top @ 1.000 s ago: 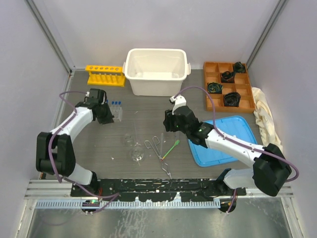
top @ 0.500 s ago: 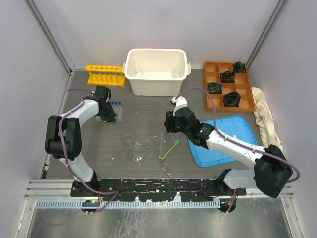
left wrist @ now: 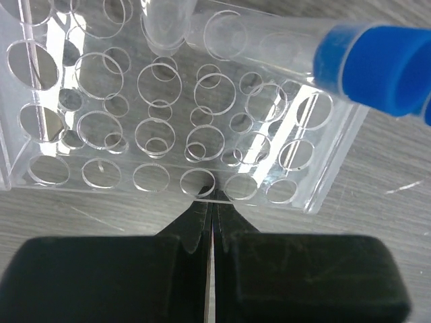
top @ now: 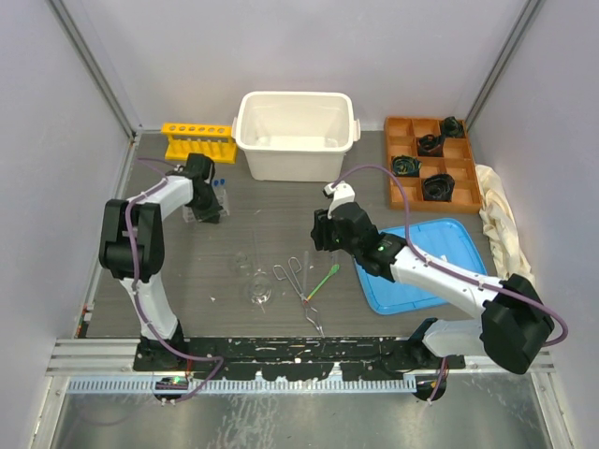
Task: Organize the chemistry lab equipment
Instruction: Move the test tube rack to the center of the board.
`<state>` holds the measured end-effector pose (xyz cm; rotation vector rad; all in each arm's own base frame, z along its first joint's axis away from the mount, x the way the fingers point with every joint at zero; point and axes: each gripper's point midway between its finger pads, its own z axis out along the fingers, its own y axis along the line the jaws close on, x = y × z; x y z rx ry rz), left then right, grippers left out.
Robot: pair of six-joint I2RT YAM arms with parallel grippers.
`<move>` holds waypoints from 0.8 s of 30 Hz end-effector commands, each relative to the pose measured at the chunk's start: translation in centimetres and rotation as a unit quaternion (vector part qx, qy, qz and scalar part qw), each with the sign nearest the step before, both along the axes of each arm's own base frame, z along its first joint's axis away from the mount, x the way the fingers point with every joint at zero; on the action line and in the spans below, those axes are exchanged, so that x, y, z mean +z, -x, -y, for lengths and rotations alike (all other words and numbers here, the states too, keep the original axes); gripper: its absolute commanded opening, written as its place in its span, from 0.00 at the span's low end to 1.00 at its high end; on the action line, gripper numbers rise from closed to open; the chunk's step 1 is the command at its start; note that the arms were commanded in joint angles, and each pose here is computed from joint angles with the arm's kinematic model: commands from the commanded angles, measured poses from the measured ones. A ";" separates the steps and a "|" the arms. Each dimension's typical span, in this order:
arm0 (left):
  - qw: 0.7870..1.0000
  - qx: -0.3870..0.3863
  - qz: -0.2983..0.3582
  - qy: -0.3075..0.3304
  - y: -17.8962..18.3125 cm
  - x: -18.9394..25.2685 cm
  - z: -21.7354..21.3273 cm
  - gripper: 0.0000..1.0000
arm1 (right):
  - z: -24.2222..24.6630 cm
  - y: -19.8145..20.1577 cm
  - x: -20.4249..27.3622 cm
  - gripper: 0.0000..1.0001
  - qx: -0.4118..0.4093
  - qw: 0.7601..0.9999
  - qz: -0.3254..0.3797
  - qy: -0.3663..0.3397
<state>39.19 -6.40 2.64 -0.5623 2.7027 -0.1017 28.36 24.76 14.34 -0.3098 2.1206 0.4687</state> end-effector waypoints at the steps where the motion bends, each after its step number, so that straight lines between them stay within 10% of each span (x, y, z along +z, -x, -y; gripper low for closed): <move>1: 0.999 0.018 0.023 -0.027 -2.5 1.1 -2.1 0.00 | -0.1 -0.7 1.6 0.48 -0.007 0.999 0.025 -0.020; 24: 0.998 0.025 0.034 -0.056 -11.1 0.6 -4.8 0.00 | 0.3 -2.0 2.0 0.48 -0.022 0.999 0.038 0.003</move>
